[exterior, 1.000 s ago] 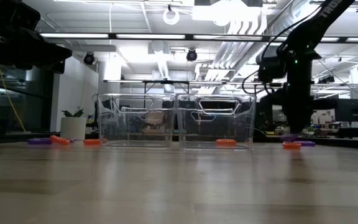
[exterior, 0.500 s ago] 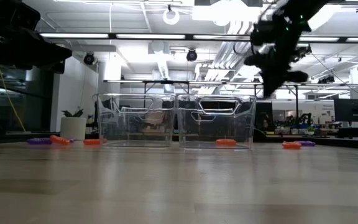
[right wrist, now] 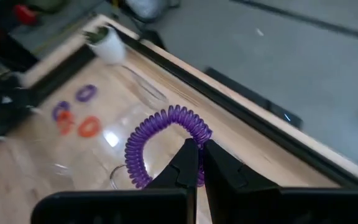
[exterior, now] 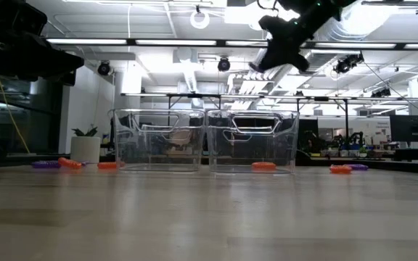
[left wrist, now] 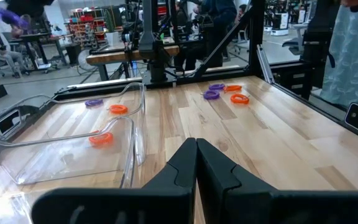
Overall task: Sort spring keychains
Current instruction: Put the purple spring keychain into the left transparent bin
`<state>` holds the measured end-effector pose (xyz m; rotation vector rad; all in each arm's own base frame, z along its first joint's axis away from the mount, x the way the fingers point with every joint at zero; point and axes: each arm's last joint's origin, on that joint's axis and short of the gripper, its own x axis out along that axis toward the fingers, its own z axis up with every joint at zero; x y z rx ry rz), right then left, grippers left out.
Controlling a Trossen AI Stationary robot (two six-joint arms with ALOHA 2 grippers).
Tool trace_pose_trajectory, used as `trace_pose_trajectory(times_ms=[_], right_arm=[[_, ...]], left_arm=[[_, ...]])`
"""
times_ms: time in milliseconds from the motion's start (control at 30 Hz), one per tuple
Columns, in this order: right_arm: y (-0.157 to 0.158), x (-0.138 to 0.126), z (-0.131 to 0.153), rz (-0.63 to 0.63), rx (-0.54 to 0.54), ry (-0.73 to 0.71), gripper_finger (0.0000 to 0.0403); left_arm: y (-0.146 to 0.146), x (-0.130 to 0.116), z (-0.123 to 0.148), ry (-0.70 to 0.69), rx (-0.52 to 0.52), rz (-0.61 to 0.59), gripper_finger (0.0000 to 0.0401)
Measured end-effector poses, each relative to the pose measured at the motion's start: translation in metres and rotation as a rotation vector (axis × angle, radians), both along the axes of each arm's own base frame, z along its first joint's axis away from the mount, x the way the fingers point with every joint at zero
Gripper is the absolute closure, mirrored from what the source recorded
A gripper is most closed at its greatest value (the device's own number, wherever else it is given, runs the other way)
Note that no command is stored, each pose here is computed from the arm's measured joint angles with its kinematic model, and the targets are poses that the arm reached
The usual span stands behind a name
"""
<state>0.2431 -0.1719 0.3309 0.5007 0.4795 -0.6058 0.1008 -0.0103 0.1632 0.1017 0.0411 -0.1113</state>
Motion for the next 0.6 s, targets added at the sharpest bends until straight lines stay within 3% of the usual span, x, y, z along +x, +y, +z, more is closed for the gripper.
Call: trace_pose_trajectory(times_ms=[600], right_arm=[[0.020,0.100,-0.058,0.303,-0.051,-0.111,0.0397]], left_arm=[[0.000,0.000,0.000,0.000,0.000,0.000,0.0400]])
